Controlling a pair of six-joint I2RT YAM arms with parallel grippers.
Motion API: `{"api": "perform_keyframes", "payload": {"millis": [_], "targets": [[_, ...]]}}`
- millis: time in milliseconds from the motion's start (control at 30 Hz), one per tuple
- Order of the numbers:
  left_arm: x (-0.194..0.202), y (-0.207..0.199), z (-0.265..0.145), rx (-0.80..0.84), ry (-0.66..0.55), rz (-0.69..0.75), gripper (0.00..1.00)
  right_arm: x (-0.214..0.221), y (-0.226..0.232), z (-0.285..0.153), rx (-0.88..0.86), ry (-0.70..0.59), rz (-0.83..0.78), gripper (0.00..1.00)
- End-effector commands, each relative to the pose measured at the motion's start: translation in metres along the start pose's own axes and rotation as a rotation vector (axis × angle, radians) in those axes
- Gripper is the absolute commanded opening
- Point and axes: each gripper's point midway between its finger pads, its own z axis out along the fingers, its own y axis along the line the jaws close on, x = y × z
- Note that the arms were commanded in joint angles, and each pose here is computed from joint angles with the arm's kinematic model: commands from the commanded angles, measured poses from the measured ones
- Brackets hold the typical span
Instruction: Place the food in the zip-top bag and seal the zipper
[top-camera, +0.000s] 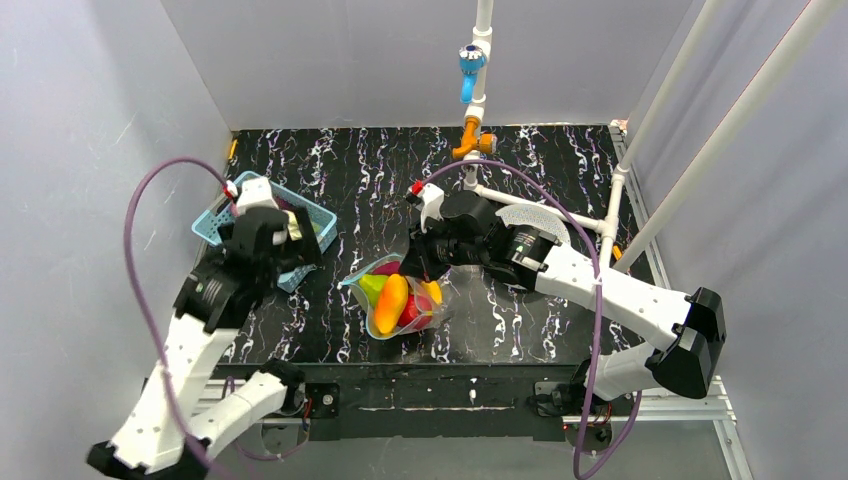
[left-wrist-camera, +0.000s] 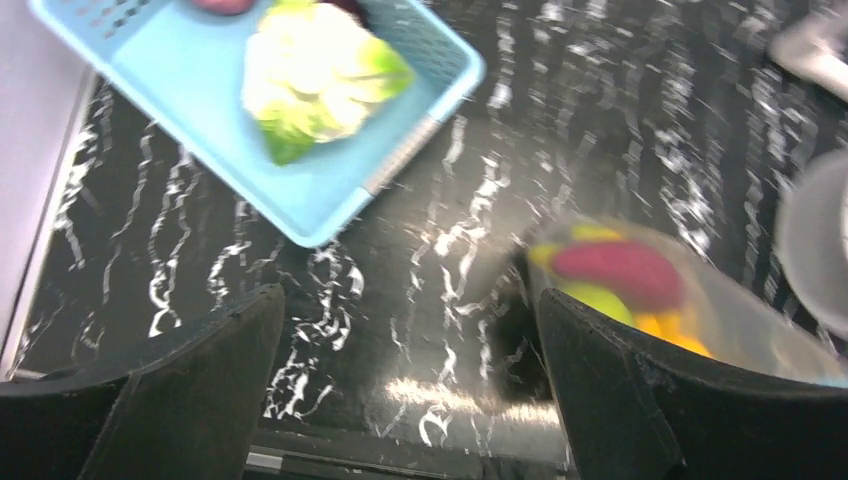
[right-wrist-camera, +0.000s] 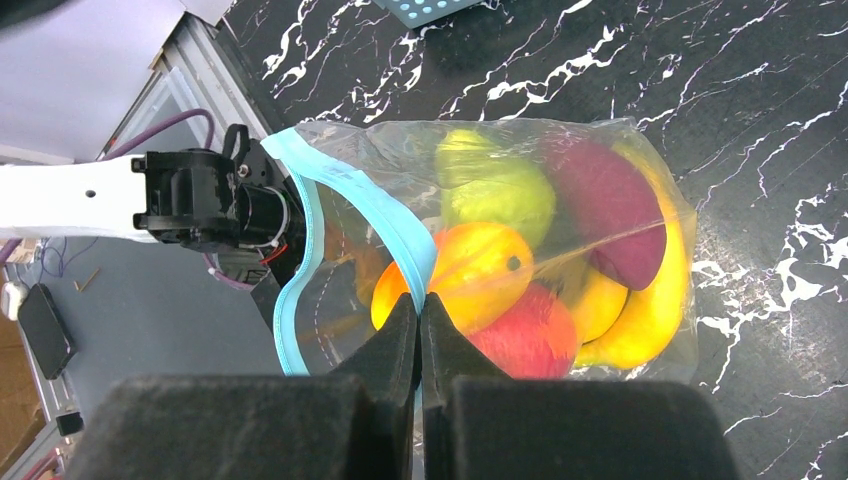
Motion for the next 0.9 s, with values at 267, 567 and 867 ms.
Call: {"api": "perform_keyframes", "payload": {"millis": [267,567,867], "targets": [[-0.04,0.096,0.155,-0.222,0.065,-0.469,0.98,-0.02,0.008,-0.012,-0.013,-0.097,-0.051,0.01],[-0.039,0.174,0.26,-0.325,-0.059,-0.725,0.98,-0.021,0.014,-0.018,0.053,-0.158,-0.143,0.01],[0.006,0.205,0.353,-0.427,-0.129,-0.933,0.98,-0.013,0.024,-0.019,0.079,-0.193,-0.208,0.01]]}}
